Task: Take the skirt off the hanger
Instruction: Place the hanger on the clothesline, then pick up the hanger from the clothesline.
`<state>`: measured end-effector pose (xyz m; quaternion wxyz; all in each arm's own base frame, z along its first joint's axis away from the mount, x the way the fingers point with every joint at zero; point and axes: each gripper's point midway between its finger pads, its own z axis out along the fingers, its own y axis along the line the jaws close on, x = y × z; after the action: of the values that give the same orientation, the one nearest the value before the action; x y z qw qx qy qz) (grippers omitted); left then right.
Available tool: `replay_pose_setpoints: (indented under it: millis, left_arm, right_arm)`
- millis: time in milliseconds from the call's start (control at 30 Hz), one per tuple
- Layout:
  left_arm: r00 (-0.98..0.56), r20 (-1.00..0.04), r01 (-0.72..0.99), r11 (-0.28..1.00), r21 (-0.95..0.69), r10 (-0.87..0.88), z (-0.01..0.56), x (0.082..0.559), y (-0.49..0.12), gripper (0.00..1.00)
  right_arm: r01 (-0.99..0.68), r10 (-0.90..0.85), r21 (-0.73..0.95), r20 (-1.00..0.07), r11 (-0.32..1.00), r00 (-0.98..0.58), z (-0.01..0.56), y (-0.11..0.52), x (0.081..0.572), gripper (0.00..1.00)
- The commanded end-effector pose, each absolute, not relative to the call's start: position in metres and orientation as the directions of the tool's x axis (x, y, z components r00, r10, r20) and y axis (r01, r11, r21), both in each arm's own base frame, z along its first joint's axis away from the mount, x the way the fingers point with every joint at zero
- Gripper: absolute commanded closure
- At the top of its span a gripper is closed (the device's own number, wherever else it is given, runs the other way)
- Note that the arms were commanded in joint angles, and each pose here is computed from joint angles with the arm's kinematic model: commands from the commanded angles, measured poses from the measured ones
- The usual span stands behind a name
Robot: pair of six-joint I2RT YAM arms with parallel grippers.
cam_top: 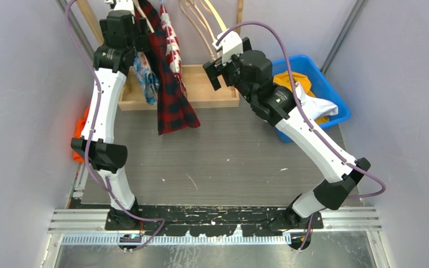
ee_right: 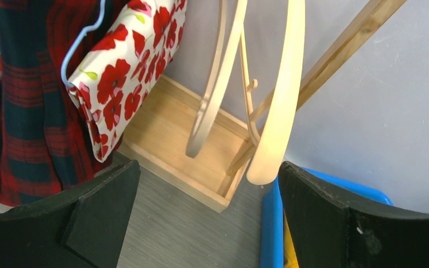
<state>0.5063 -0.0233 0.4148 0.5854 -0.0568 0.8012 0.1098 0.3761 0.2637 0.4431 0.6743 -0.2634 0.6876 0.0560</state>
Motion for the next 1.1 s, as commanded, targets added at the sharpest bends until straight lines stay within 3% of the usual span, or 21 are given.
replay_pose_setpoints:
  millis: [0,300,667,733,967,1067]
  left_arm:
    - [-0.047,-0.999,-0.335,0.942,0.023,0.007,0.487,0.515,-0.001,0.11]
    - [0.185,-0.983,-0.358,0.931,-0.063,0.005,0.533,0.527,0.013,0.08]
    - [0.189,-0.980,-0.252,0.962,-0.103,-0.055,0.509,0.562,0.006,0.12]
    - [0.190,-0.980,-0.232,0.968,-0.101,-0.057,0.506,0.566,0.003,0.20]
    - [0.197,-0.978,-0.191,0.975,-0.114,-0.076,0.495,0.581,0.005,0.31]
    - [0.207,-0.975,-0.193,0.974,-0.119,-0.079,0.496,0.585,0.009,0.61]
  right_arm:
    - [-0.368,-0.229,-0.260,-0.965,0.893,0.125,0.480,0.244,0.368,0.01]
    - [-0.351,-0.226,-0.243,-0.970,0.904,0.091,0.468,0.239,0.374,0.01]
    - [-0.327,-0.229,-0.241,-0.971,0.914,0.074,0.463,0.233,0.379,0.02]
    - [-0.323,-0.228,-0.239,-0.971,0.916,0.072,0.463,0.231,0.379,0.02]
    - [-0.318,-0.228,-0.235,-0.972,0.919,0.058,0.461,0.225,0.377,0.03]
    - [-0.308,-0.228,-0.233,-0.972,0.922,0.051,0.459,0.220,0.376,0.03]
